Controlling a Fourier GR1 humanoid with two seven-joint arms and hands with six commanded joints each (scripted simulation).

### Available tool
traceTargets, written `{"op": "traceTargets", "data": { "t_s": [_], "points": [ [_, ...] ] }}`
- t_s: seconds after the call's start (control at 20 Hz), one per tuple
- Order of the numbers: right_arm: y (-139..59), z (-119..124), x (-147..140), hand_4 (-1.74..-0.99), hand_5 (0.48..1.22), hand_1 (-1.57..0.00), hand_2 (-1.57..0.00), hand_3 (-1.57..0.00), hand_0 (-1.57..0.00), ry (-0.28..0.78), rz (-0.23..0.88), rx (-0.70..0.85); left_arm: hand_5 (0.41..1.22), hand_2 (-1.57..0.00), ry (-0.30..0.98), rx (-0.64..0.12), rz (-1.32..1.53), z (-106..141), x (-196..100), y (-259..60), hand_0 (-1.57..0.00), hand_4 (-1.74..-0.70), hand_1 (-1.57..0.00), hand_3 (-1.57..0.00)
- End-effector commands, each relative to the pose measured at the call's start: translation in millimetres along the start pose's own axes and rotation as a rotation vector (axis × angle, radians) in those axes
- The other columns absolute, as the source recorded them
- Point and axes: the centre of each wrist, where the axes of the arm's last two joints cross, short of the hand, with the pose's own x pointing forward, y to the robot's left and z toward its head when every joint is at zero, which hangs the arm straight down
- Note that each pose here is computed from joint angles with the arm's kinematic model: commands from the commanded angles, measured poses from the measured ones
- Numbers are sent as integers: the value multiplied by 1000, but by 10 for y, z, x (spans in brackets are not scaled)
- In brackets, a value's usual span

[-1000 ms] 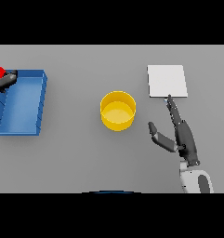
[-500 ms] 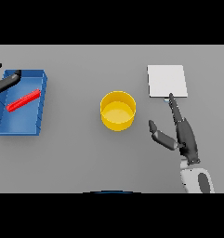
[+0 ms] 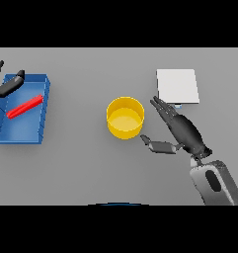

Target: Pick up the red beaker and tilt it to pour out 1 green nut into yellow bowl. Pick up the yellow bowl and place it on the metallic measuring scale.

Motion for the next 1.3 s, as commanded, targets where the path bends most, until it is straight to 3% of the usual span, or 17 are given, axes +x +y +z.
{"op": "traceTargets", "data": {
  "t_s": [0.0, 0.15, 0.45, 0.85, 1.25],
  "points": [
    [-21, -51, 32, -1137, 626, 1, 1, 1, 1, -31, 66, 40, 683, -7, 1, -4, -3, -3, -3, -21, -8, -806, -7, -7],
    [-150, -284, 124, -1152, 632, 1, 1, 1, 1, -99, 257, 165, 688, -3, 23, -15, 8, 0, -39, -53, -3, -811, -3, -3],
    [-100, -626, 172, -1156, 642, 1, 1, 1, 1, -189, 477, 375, 692, 0, 17, -18, 0, -7, -75, -6, 0, -805, 0, 0],
    [105, -953, 233, -1159, 663, 1, 1, 1, 1, -240, 584, 599, 701, 1, 19, -12, 0, -8, -46, 65, 1, -805, 1, 1],
    [242, -1154, 250, -1186, 684, 1, 1, -8, 1, -181, 659, 723, 704, 1, 11, -21, -16, 1, -115, 40, 1, -797, 1, 1]
  ]
}}
